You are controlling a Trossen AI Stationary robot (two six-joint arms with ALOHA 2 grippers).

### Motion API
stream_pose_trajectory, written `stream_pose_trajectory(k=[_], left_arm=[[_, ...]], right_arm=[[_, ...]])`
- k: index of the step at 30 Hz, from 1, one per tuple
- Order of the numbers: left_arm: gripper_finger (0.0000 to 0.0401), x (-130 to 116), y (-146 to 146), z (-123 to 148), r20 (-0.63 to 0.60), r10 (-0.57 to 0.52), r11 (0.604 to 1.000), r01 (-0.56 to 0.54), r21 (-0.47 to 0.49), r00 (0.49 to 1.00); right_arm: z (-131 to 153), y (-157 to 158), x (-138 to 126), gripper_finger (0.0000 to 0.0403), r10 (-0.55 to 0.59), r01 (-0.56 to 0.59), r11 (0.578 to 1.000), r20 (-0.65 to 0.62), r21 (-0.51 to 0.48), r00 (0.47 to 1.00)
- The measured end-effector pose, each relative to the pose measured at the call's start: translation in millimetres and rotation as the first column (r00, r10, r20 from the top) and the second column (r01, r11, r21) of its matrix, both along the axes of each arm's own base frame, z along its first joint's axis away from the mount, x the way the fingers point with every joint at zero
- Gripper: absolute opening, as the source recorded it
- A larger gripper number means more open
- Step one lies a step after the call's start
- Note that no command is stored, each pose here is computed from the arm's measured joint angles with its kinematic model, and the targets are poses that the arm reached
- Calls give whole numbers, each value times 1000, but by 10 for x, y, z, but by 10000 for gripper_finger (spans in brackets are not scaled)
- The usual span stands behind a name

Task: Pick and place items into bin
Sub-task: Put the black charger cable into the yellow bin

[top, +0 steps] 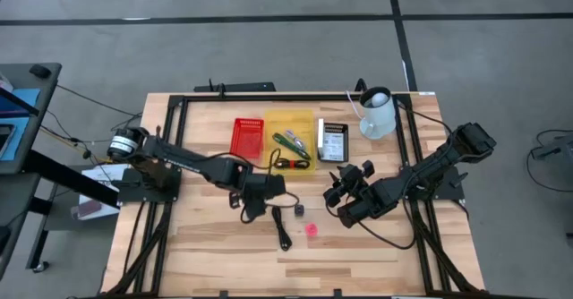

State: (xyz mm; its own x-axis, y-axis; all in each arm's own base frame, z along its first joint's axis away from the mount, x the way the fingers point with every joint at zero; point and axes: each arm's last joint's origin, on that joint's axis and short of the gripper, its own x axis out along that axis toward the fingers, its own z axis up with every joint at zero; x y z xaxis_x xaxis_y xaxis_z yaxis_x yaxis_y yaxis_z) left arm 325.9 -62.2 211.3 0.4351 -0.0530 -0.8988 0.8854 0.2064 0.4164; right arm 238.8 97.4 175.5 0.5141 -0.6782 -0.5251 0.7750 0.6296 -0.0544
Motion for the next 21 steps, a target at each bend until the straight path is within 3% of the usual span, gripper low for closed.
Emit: stream_pose_trajectory(k=[9, 21], left_arm=[[153, -43, -269, -185, 117, -95, 995, 97, -14, 989], [153, -58, -430, -188, 166, -73, 994, 85, -67, 983]], right_arm=[[2, 2, 5, 138, 0, 0, 1000, 6, 3, 1000], [3, 5, 10, 137, 0, 0, 1000, 13, 6, 1000]])
